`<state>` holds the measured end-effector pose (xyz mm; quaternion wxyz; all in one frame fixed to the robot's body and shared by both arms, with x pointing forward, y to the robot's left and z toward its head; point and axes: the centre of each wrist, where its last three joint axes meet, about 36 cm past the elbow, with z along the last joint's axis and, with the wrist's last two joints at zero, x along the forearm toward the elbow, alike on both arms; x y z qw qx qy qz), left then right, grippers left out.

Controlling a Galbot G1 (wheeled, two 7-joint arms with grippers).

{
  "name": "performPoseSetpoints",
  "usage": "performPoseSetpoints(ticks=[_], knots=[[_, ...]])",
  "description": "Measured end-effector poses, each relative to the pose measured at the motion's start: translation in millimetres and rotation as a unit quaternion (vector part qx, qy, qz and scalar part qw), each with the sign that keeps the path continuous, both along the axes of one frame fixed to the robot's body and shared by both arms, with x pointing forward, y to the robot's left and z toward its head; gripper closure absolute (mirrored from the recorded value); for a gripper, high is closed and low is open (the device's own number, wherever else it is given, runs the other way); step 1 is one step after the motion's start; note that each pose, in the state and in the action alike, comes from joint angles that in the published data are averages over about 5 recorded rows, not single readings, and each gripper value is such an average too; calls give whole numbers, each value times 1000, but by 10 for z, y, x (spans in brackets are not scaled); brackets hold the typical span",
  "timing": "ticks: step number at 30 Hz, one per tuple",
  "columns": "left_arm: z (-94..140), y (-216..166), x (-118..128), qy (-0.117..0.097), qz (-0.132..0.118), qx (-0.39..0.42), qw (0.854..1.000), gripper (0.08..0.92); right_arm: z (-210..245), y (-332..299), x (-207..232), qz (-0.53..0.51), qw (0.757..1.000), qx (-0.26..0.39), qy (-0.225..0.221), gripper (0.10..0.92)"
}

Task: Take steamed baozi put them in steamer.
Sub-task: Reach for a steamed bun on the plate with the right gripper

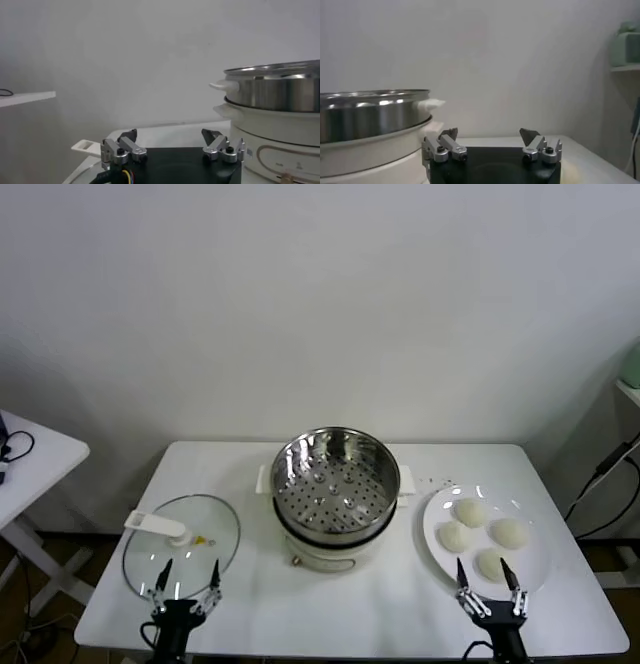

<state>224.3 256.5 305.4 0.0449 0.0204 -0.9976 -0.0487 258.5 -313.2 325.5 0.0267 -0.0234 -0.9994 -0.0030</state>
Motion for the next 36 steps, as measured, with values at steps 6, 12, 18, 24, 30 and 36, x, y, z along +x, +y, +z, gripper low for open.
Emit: performPoseSetpoints(ticks=[6,12,18,24,30,36], knots=[[-1,-4,5,-3,-1,-1,1000,177,236,-140,423,4,999,-15,28,200],[-6,-5,14,-6,0,-1,1000,177,560,-368,970,31,995,-58,74,200],[-7,2,16,-10,1,0,1000,177,953,-668,1414,98,976,-144,130,200],[-20,-8,37,-12,-1,-1,1000,177,1314,-966,1774,180,931,-267,175,200],[-33,-39,57,-13,-6,-2,1000,177,1620,-1164,2111,266,863,-371,217,200],[-63,-71,50,-12,-12,1,1000,177,1819,-1187,2509,350,790,-434,256,200]])
